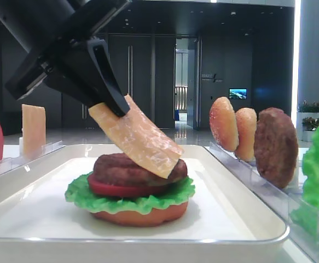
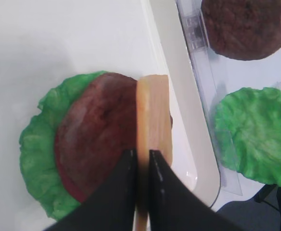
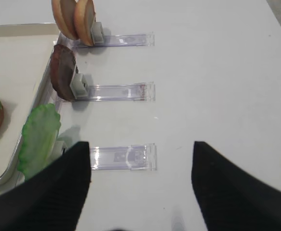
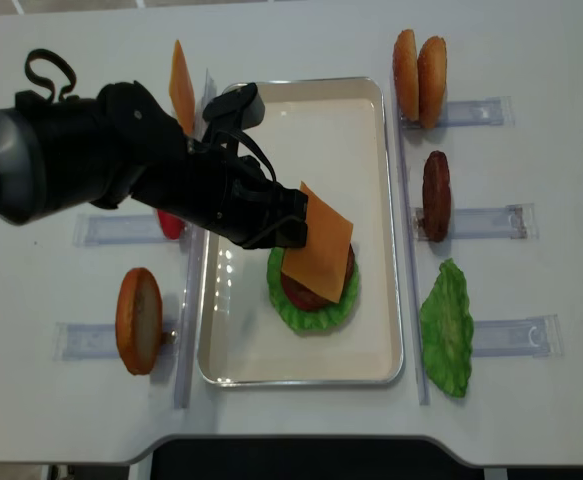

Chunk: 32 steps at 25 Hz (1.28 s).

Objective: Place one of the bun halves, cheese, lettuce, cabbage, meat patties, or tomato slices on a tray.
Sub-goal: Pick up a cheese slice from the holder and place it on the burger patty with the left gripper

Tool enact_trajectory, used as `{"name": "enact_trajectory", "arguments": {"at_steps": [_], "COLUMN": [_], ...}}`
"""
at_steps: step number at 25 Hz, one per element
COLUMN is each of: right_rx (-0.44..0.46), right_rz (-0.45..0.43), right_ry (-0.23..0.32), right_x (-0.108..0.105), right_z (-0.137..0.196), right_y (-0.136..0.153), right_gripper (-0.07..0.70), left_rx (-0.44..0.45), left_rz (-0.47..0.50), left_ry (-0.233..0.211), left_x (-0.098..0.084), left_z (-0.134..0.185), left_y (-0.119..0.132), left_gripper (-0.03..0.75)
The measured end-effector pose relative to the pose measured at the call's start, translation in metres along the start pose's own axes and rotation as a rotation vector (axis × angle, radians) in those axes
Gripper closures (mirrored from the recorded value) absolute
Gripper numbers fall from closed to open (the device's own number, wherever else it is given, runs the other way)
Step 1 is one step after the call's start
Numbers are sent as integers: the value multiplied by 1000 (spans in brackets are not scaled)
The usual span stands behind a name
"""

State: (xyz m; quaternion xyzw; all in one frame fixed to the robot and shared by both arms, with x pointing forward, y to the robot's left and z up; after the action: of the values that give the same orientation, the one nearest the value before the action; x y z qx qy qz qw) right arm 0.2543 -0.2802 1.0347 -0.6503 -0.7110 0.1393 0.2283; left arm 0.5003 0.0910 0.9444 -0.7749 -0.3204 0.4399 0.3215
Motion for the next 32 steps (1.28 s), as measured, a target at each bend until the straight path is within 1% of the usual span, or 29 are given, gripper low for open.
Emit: {"name": "enact_trajectory", "arguments": {"at_steps": [3, 5, 8, 13, 17, 19, 21, 23, 29, 32], "right_rx": [0, 0, 0, 0, 0, 0, 0, 0, 0, 0], "right_rz": [0, 0, 0, 0, 0, 0, 0, 0, 0, 0], "right_ry": [0, 0, 0, 0, 0, 0, 0, 0, 0, 0], "right_x": [0, 0, 0, 0, 0, 0, 0, 0, 0, 0], "right_z": [0, 0, 0, 0, 0, 0, 0, 0, 0, 0], "right_y": [0, 0, 0, 0, 0, 0, 0, 0, 0, 0], "right_gripper": [197, 197, 197, 197, 197, 197, 197, 197, 197, 197], "left_rx": [-1, -2, -3, -3, 6, 15, 24, 37, 79, 98], "left_rz": [0, -1, -2, -2, -8, -9, -17, -26, -63, -77], "left_ry": [0, 1, 1, 0, 2, 6, -1, 3, -6, -1], "left_x": [0, 0, 0, 0, 1, 1, 2, 3, 8, 9], "left_z": [0, 0, 0, 0, 1, 2, 3, 4, 9, 11], "left_y": [0, 0, 0, 0, 0, 0, 0, 0, -1, -2], "left_gripper": [664, 631, 537, 356, 245, 219, 208, 204, 202, 200]}}
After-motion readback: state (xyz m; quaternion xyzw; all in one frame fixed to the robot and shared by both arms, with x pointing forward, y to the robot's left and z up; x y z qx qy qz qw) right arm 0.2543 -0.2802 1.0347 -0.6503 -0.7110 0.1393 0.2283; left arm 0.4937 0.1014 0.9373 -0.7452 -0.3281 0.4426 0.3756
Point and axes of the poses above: a point on each arm's last joint axis where the gripper is mounted, y pointing out along that axis toward the gripper, x along the wrist's bending axis when the last joint is at zero, z = x × y, the point moved 3 cm from there along y, pointing out along that axis toward the gripper, and after that the axes turned 6 degrees about y, right-handed, at the moved point
